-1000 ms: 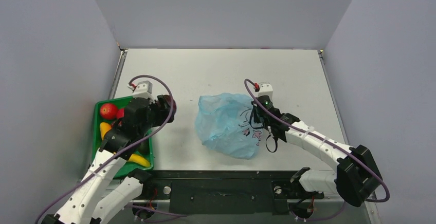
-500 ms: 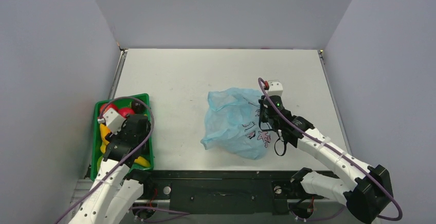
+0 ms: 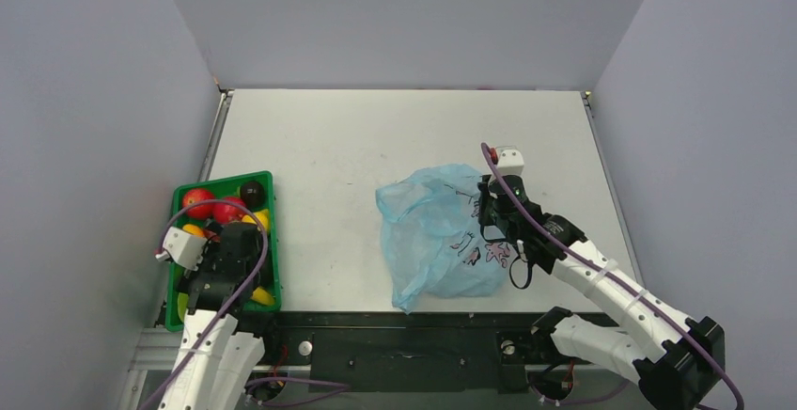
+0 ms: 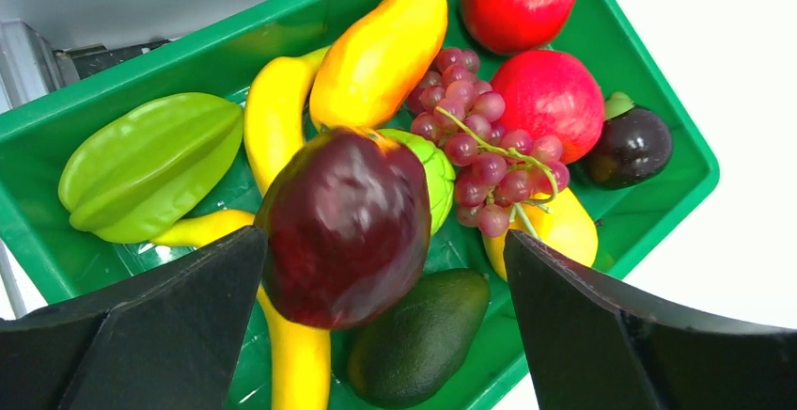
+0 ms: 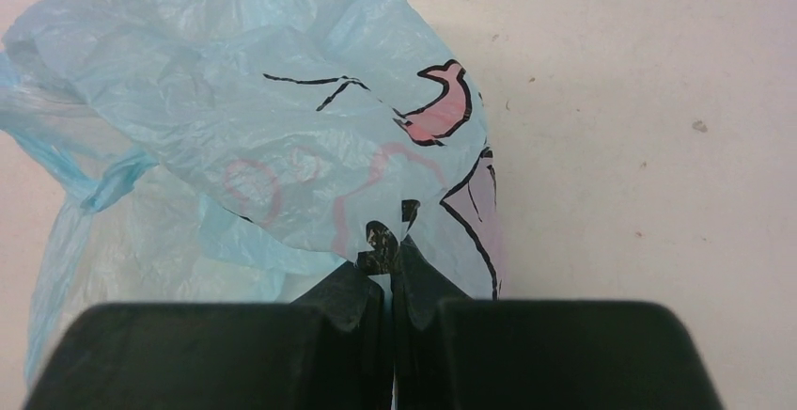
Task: Take the fake fruits out of the plastic bag
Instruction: Place the fake fruit in the bin, then reset both arms
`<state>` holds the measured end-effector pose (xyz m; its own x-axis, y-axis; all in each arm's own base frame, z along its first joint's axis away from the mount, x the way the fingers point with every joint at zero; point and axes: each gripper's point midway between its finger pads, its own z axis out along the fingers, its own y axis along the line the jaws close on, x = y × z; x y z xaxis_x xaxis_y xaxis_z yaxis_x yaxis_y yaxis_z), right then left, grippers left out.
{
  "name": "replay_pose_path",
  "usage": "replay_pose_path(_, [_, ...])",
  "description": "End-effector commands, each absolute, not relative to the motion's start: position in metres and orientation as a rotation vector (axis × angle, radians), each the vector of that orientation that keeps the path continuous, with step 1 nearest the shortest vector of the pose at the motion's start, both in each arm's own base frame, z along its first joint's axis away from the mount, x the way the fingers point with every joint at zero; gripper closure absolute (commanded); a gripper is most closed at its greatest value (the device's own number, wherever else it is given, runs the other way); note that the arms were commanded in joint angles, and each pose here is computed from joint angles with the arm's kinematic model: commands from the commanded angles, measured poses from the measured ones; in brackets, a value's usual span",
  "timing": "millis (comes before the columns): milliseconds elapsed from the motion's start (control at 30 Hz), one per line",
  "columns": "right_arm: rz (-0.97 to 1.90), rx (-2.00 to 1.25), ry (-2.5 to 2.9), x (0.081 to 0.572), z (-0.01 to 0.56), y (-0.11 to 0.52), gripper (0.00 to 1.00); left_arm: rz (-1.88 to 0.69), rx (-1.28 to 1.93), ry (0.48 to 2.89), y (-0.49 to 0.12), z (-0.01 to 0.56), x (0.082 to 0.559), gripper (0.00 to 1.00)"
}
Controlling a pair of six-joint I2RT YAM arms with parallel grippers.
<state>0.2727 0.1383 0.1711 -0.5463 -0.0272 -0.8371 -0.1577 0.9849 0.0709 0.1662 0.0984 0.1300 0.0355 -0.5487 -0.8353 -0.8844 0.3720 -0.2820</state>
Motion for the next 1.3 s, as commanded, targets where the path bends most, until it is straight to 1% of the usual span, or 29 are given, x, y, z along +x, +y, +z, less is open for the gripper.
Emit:
replay_pose_path(0, [0.138, -0.061, 2.079, 0.282, 0.200, 0.129, 1.00, 0.388, -1.328, 1.546, 0.104, 0.142, 0.163, 0.03])
replay_pose_path(100, [0.071, 0.020, 2.080, 0.287, 0.201, 0.118, 1.00, 0.306, -1.311, 1.516, 0.099, 0.156, 0.167, 0.03])
replay_pose_path(267, [-0.183, 0.299, 2.016, 0.297, 0.214, 0.063, 1.00, 0.115, -1.203, 1.526, 0.080, 0.193, 0.184, 0.03])
replay_pose_path(367, [-0.269, 0.367, 2.006, 0.296, 0.218, 0.039, 1.00, -0.025, -1.101, 1.567, 0.060, 0.214, 0.197, 0.03])
replay_pose_path(433, [-0.303, 0.378, 2.003, 0.294, 0.221, 0.030, 0.92, -0.118, -1.014, 1.575, 0.045, 0.233, 0.204, 0.03])
replay_pose_path(467, [-0.323, 0.370, 2.007, 0.293, 0.221, 0.027, 0.80, -0.153, -0.975, 1.559, 0.041, 0.246, 0.207, 0.03])
replay_pose_path(500, [-0.325, 0.371, 2.004, 0.292, 0.223, 0.025, 0.60, -0.202, -0.936, 1.573, 0.032, 0.253, 0.209, 0.03])
replay_pose_path(533, [-0.331, 0.354, 2.019, 0.289, 0.223, 0.024, 0.50, -0.229, -0.904, 1.555, 0.029, 0.267, 0.210, 0.03])
replay_pose_path(567, [-0.325, 0.352, 2.018, 0.289, 0.227, 0.024, 0.37, -0.257, -0.880, 1.555, 0.024, 0.275, 0.211, 0.03])
replay_pose_path(600, [-0.325, 0.340, 2.028, 0.285, 0.228, 0.023, 0.34, -0.269, -0.861, 1.540, 0.023, 0.288, 0.210, 0.03])
replay_pose_path(633, [-0.314, 0.337, 2.023, 0.284, 0.233, 0.024, 0.28, -0.284, -0.846, 1.536, 0.021, 0.296, 0.210, 0.03])
replay_pose_path(667, [-0.294, 0.324, 2.019, 0.282, 0.240, 0.025, 0.26, -0.291, -0.829, 1.518, 0.020, 0.311, 0.208, 0.03])
replay_pose_path(700, [-0.273, 0.314, 2.021, 0.280, 0.243, 0.026, 0.21, -0.301, -0.817, 1.512, 0.019, 0.319, 0.208, 0.03])
replay_pose_path(767, [-0.216, 0.296, 1.999, 0.274, 0.257, 0.029, 0.18, -0.314, -0.791, 1.492, 0.018, 0.339, 0.205, 0.03])
replay_pose_path(833, [-0.151, 0.273, 1.968, 0.267, 0.276, 0.031, 0.17, -0.335, -0.764, 1.446, 0.017, 0.368, 0.198, 0.03])
replay_pose_path(1033, [0.051, 0.180, 1.809, 0.237, 0.348, 0.036, 0.15, -0.371, -0.715, 1.354, 0.018, 0.421, 0.178, 0.03])
replay_pose_path(1267, [0.140, 0.172, 1.548, 0.184, 0.429, 0.009, 0.14, -0.372, -0.661, 1.236, 0.024, 0.476, 0.149, 0.03])
